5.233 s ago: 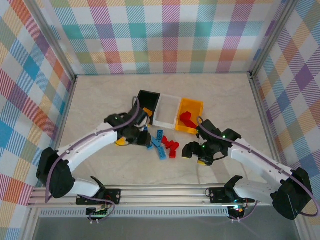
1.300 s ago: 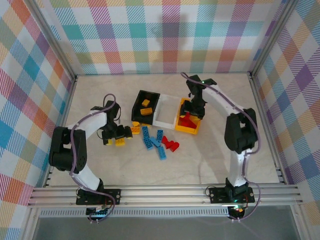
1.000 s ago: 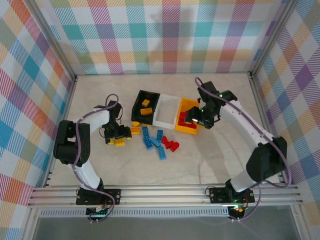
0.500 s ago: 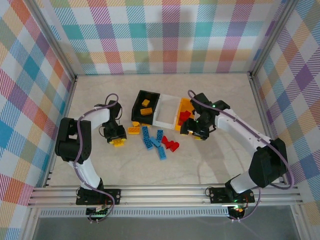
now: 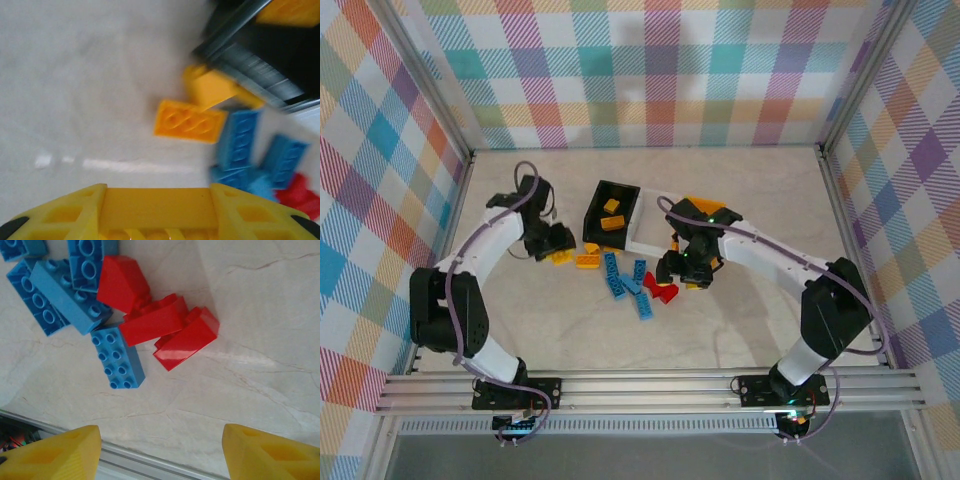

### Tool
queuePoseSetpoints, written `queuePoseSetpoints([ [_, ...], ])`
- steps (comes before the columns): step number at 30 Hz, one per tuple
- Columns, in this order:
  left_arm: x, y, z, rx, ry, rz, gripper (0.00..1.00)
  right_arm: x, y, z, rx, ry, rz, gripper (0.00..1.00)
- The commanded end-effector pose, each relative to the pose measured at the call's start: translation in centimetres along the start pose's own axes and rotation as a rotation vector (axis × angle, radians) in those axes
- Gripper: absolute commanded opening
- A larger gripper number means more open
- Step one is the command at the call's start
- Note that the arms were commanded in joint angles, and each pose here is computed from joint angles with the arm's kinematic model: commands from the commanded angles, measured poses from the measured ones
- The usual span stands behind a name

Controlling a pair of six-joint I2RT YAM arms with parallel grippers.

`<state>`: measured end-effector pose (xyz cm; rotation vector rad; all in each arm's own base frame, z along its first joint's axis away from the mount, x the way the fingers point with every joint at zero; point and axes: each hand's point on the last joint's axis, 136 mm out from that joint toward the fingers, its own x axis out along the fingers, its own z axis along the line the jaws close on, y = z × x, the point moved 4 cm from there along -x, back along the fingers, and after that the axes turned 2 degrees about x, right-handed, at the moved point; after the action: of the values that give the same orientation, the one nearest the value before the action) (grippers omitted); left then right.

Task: Sort the legos into containers by color

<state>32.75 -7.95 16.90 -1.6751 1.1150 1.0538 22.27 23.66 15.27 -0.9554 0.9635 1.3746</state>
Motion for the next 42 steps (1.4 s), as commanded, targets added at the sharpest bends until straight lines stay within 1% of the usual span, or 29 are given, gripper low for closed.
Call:
queuePoseSetpoints([
  [1,-1.1,-2.6,-2.3,-0.045,0.084,-0.013,0.45,0.3,0.1,0.6,0.011,-0.014,0.001,0.66],
  [6,0.0,-7.1,-5.3,-0.093,0.157,-0.035,0.45,0.3,0.8,0.3,0.015,-0.014,-0.001,0.67],
  [11,1.8,-9.8,-8.5,-0.077,0.176,-0.035,0.45,0.3,1.9,-0.7,0.025,-0.001,0.002,0.67],
  [19,5.6,-12.4,-11.8,-0.026,0.148,-0.022,0.46,0.5,2.5,-1.3,0.032,0.009,0.008,0.67],
  [29,9.4,-14.6,-13.1,-0.009,0.141,-0.006,0.5,0.7,2.5,-1.4,0.032,0.018,0.012,0.67],
  [31,9.8,-14.8,-13.3,-0.009,0.153,-0.001,0.53,1.0,2.4,-1.4,0.03,0.023,0.018,0.68],
  [35,9.7,-15.0,-13.8,0.004,0.174,-0.002,0.63,2.1,2.2,-1.5,0.029,0.044,0.046,0.69],
  [38,8.8,-14.9,-14.1,0.015,0.183,-0.006,0.71,2.8,1.8,-1.3,0.033,0.051,0.055,0.69],
  [42,6.4,-14.5,-14.4,0.036,0.199,-0.019,0.77,3.9,0.9,-0.9,0.035,0.058,0.067,0.69],
])
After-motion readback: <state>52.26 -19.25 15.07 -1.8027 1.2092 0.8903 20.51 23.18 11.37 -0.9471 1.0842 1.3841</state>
